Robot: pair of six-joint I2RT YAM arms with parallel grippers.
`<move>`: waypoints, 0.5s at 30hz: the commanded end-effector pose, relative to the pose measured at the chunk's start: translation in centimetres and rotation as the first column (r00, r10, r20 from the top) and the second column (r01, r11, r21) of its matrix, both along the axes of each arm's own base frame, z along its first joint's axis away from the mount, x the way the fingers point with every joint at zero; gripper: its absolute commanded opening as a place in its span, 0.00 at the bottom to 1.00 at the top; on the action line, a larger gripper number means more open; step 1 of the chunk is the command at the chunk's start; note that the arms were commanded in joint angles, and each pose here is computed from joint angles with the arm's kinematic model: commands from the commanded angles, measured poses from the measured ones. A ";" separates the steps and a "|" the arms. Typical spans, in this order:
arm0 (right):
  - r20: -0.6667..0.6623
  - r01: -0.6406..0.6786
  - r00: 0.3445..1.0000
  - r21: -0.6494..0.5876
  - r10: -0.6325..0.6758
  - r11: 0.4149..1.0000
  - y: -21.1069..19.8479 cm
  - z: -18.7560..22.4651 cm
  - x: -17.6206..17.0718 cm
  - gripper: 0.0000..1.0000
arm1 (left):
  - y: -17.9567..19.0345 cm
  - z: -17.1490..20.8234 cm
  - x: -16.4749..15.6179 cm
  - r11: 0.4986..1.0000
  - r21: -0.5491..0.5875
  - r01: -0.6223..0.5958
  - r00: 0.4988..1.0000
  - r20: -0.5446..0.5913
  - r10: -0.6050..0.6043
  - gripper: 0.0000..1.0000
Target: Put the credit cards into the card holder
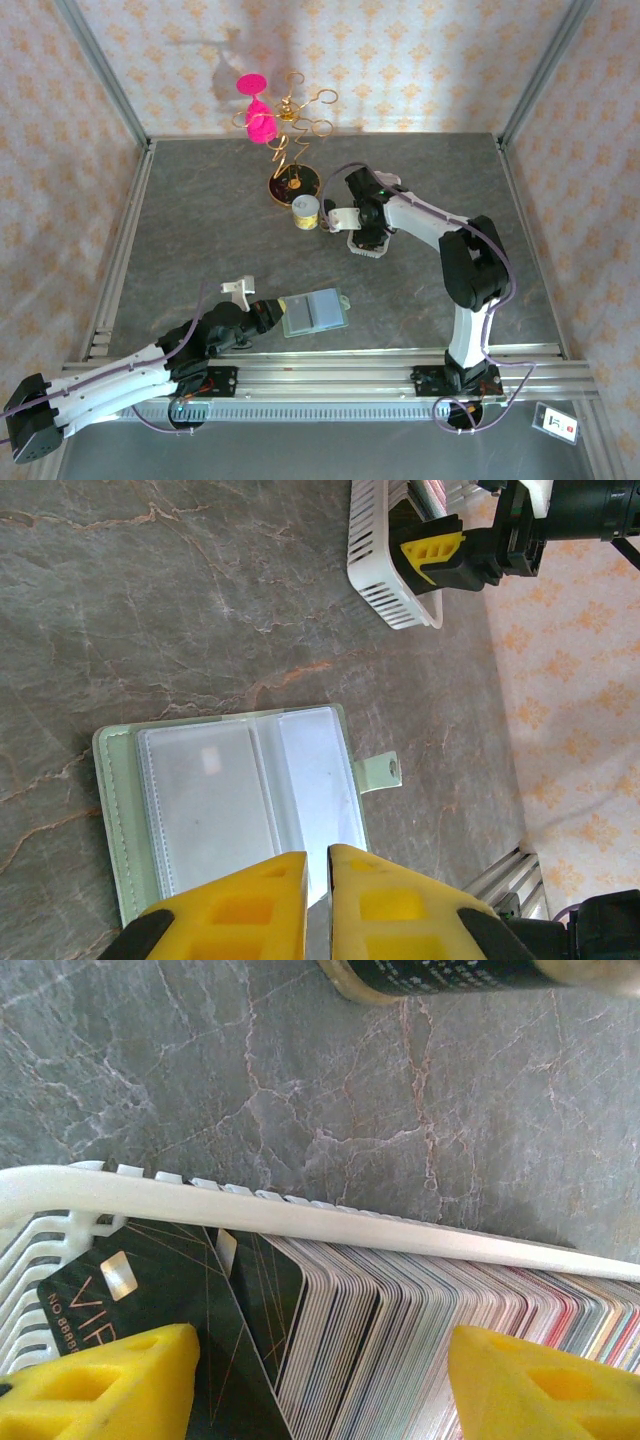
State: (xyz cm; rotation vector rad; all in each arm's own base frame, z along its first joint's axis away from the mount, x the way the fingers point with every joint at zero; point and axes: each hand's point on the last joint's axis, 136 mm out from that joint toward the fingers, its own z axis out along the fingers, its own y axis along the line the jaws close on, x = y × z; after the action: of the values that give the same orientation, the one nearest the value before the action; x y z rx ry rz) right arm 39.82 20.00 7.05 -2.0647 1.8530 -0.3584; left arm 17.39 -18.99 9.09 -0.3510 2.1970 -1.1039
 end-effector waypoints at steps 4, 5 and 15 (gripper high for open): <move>0.087 0.071 0.994 -0.022 -0.069 0.997 -1.4 1.5 2.6 0.62 | -0.1 0.2 0.2 1.000 -0.017 -0.007 1.000 0.015 0.007 0.14; 0.088 0.076 0.993 -0.023 -0.074 0.997 -1.6 1.6 2.7 0.62 | -0.2 0.3 0.2 1.000 -0.017 -0.007 1.000 0.015 0.007 0.14; 0.070 0.117 0.990 0.040 -0.120 0.992 -2.5 2.9 2.4 0.60 | -0.2 0.6 0.3 1.000 -0.018 -0.007 1.000 0.020 0.007 0.14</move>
State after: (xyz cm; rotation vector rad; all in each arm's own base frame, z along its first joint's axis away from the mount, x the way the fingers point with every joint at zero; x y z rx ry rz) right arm 40.73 18.60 7.49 -1.9998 1.9152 -0.3605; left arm 17.40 -19.00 8.95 -0.3511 2.2022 -1.0989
